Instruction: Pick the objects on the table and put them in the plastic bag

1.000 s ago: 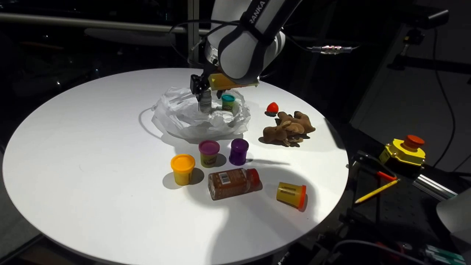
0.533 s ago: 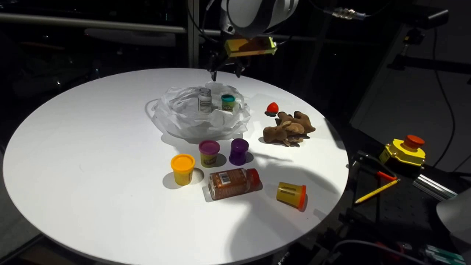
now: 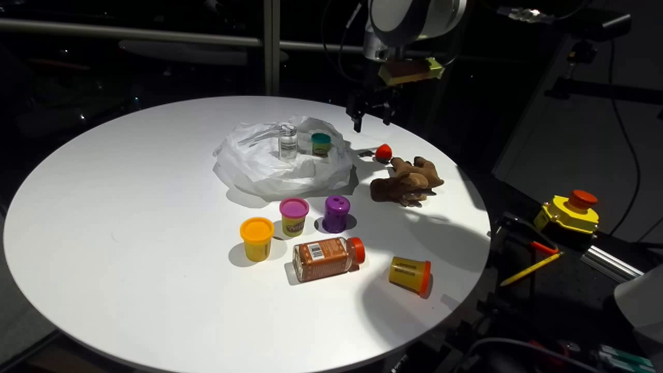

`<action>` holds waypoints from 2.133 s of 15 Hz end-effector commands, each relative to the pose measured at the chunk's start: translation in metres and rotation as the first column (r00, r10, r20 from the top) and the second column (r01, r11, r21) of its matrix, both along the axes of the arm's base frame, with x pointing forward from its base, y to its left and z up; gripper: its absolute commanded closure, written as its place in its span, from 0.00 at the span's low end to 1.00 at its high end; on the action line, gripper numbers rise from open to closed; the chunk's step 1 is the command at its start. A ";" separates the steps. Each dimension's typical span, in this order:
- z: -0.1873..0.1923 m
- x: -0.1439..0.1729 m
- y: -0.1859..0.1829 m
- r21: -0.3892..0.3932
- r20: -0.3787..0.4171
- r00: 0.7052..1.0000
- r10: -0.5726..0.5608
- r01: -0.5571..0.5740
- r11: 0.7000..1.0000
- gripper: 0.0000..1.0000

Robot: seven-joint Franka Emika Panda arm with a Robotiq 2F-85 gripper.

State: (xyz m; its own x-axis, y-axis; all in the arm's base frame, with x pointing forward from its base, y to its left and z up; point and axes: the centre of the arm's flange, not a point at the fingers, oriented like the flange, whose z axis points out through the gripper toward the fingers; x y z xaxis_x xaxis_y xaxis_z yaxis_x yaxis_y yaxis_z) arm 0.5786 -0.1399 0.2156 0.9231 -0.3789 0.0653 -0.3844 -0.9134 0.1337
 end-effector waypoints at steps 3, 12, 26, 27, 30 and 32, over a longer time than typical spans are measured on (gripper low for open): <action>-0.020 -0.051 -0.020 0.013 -0.030 0.999 0.014 -0.014 1.000 0.00; -0.056 -0.061 -0.033 0.036 0.019 1.000 -0.019 0.018 0.999 0.00; -0.072 -0.058 -0.047 0.030 0.108 0.990 -0.094 0.091 0.995 0.45; -0.072 -0.058 -0.047 0.026 0.115 0.989 -0.089 0.087 0.996 0.50; -0.075 -0.056 -0.046 0.004 0.128 0.988 -0.082 0.082 0.997 0.38; -0.078 -0.056 -0.045 -0.007 0.124 0.989 -0.076 0.078 0.997 0.23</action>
